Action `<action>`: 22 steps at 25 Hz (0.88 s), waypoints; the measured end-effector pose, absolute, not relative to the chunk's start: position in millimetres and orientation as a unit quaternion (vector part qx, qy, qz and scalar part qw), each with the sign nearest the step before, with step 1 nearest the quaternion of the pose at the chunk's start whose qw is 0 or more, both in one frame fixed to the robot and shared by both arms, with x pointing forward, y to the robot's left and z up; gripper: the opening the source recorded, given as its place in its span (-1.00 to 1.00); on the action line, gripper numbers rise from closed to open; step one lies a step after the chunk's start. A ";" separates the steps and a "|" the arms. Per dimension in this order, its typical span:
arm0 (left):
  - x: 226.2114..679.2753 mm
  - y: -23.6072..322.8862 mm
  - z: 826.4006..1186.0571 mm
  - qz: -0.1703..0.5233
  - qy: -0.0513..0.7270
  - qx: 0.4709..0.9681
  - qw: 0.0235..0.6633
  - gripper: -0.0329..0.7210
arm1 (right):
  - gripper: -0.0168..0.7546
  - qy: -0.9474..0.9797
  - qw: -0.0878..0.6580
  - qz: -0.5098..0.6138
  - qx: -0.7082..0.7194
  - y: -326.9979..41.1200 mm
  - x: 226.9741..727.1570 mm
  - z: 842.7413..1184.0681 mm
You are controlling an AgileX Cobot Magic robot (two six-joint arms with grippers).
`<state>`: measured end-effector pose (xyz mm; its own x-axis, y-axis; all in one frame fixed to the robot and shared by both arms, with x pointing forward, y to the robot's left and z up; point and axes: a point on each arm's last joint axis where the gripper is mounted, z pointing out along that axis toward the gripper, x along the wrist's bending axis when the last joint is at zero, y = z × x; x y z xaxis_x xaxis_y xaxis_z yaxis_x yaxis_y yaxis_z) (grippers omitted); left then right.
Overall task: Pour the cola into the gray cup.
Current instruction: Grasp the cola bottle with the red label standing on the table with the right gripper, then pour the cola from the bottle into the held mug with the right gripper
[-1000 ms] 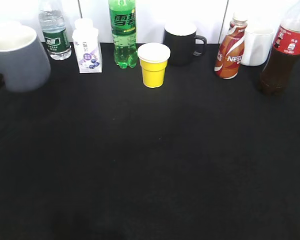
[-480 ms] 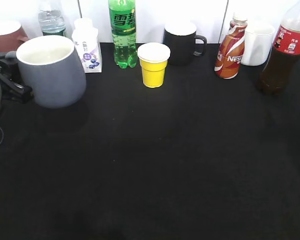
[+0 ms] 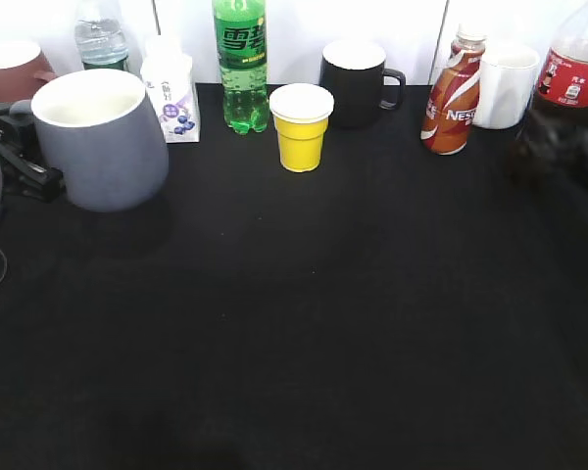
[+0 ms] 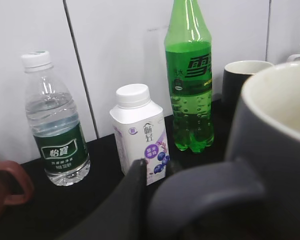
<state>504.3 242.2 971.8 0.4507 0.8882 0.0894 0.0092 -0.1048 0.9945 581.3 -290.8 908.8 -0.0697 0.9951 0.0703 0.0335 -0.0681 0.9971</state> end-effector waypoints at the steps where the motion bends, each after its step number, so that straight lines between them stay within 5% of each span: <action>1: 504.3 242.2 971.8 0.387 0.354 0.635 0.568 -0.70 | 0.75 0.504 0.461 0.531 0.502 -290.7 590.3 909.4; 5: 504.3 242.2 971.8 0.387 0.354 0.635 0.568 -0.70 | 0.68 0.507 0.461 0.538 0.490 -288.6 617.9 894.9; 10: 504.3 242.2 971.8 0.387 0.354 0.635 0.568 -0.70 | 0.07 0.515 0.461 0.537 0.484 -287.3 625.2 886.9; 15: 504.2 241.9 971.7 0.386 0.352 0.636 0.568 -0.70 | 0.06 0.547 0.466 0.521 0.461 -284.5 618.5 894.8; 22: 502.4 238.2 971.6 0.378 0.334 0.646 0.573 -0.70 | 0.05 0.563 0.479 0.626 0.246 -242.8 585.9 1019.9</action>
